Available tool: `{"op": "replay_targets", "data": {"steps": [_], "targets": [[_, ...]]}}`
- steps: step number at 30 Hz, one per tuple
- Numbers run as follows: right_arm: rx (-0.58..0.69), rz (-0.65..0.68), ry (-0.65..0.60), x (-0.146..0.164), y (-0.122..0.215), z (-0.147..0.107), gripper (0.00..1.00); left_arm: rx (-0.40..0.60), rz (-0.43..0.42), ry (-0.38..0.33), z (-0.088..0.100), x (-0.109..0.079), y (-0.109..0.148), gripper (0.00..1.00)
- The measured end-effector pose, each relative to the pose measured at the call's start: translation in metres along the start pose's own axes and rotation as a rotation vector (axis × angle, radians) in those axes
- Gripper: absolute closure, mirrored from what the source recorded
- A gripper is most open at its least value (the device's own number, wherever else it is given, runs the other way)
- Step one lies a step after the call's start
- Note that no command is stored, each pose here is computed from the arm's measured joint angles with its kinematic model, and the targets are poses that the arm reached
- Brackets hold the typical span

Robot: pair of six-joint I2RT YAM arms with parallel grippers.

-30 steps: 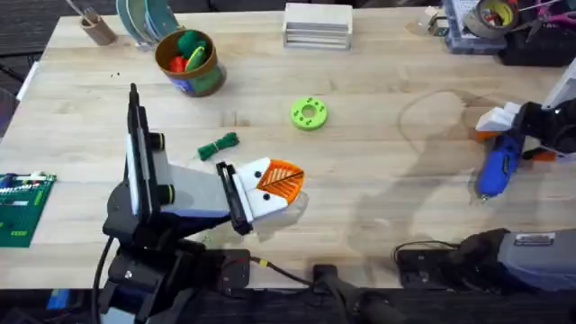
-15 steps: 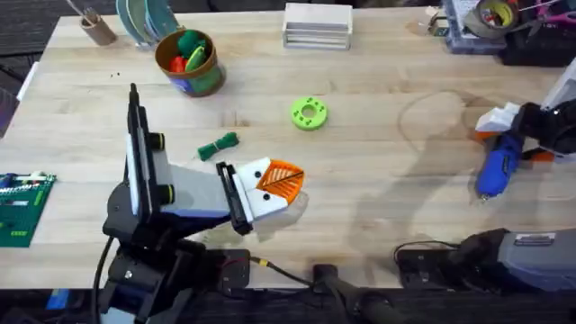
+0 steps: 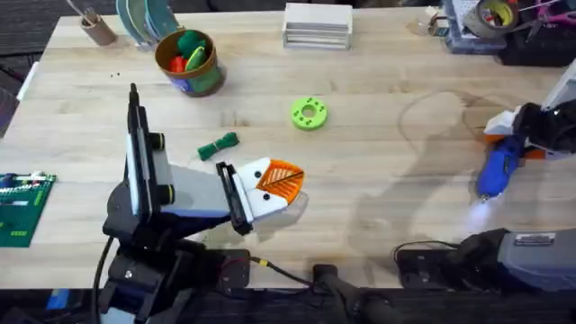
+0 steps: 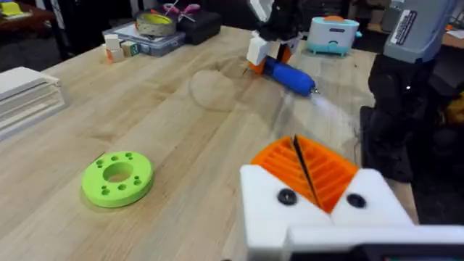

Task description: Pick up the gripper from the table and insert it into the empty holder that is missing its gripper. Then pick up a screw, insert it into the mounting hole, and use the screwdriver to tighten it. Finally, clean up the table by picking up the vegetable and placing it into the bucket.

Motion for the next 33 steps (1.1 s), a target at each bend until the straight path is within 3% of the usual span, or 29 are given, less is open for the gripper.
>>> {"op": "replay_targets", "data": {"steps": [6,14,17,33], "targets": [[0.001,-0.011,0.003,-0.002,0.0,0.0,0.554,0.0,0.0,0.0,0.0,0.0,0.0,0.989],[0.005,-0.022,0.013,-0.004,0.0,-0.001,0.835,0.0,0.0,0.0,0.0,0.0,0.0,0.989],[0.004,-0.022,0.013,-0.004,0.0,-0.001,0.886,0.0,0.0,0.0,0.0,0.0,0.0,0.989],[-0.077,-0.044,0.011,-0.005,0.027,0.005,0.891,0.0,0.0,0.0,0.0,0.0,0.0,0.989]]}}
Point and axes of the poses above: each hand's point on the last joint's axis, 136 mm out from that joint toward the fingers, its own y axis back along the fingers, its own x axis along the line the jaws close on, z = x × y, the point moved 1 cm from there along y, back along the fingers, and after that the axes turned 12 degrees about y, right-handed, at the moved point
